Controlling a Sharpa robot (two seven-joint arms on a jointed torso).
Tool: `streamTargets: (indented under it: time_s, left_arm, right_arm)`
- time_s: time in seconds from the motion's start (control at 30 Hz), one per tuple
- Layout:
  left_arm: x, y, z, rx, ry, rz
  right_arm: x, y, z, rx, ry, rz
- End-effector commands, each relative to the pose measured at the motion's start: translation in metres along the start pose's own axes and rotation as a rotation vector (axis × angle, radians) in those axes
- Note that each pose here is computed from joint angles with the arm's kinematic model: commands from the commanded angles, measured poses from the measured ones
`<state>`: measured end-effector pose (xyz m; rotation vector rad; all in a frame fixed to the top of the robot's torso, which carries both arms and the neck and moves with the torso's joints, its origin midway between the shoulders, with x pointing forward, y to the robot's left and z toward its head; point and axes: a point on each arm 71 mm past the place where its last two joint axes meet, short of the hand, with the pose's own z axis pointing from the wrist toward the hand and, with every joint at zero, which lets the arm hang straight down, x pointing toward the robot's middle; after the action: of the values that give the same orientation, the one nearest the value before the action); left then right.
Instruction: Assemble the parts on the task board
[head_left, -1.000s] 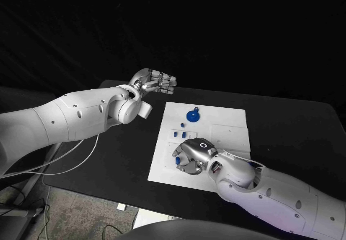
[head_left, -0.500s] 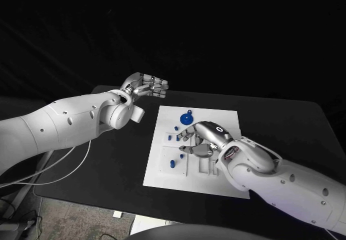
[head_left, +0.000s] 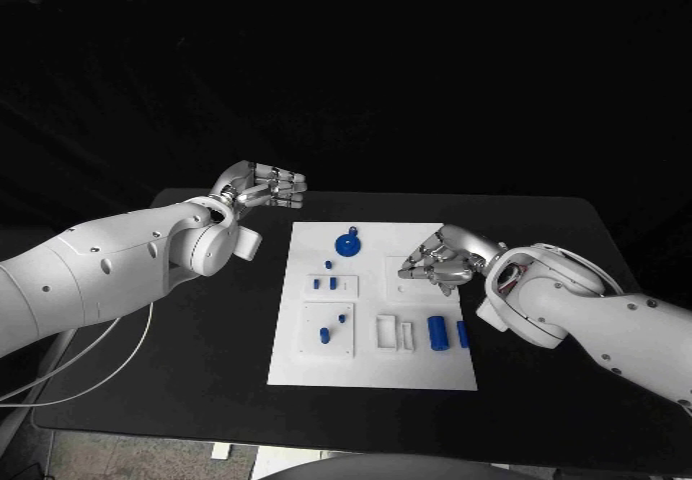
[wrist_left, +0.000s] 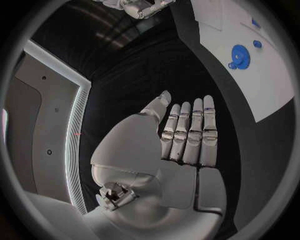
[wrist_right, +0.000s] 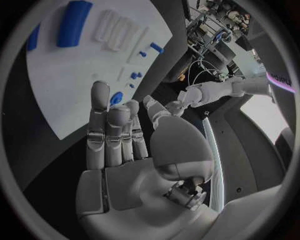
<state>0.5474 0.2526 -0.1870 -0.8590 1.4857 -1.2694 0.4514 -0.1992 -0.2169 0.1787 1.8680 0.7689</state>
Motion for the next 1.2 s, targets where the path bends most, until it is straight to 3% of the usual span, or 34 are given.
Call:
streamTargets:
  time_s: [0.03, 0.2, 0.43, 0.6, 0.83, 1.2]
  left_arm:
    - [0.001, 0.0012, -0.0009, 0.007, 0.017, -0.01]
    - [-0.0008, 0.0034, -0.0024, 0.004, 0.017, -0.011]
    - [-0.0043, 0.0047, -0.0051, 0.003, 0.015, -0.011]
    - [-0.0064, 0.0052, -0.0068, 0.001, 0.014, -0.011]
    - [-0.0071, 0.0053, -0.0082, 0.0, 0.015, -0.012]
    - [-0.0057, 0.0049, -0.0082, 0.0, 0.02, -0.013]
  right_arm:
    - [0.011, -0.018, -0.007, 0.219, 0.206, 0.039]
    - [0.011, -0.033, -0.016, 0.366, 0.278, 0.049]
    - [0.011, -0.043, -0.025, 0.473, 0.329, 0.036]
    - [0.011, -0.047, -0.028, 0.505, 0.343, 0.009]
    - [0.014, -0.054, -0.031, 0.533, 0.413, -0.029]
    - [0.026, -0.054, -0.026, 0.536, 0.429, -0.028]
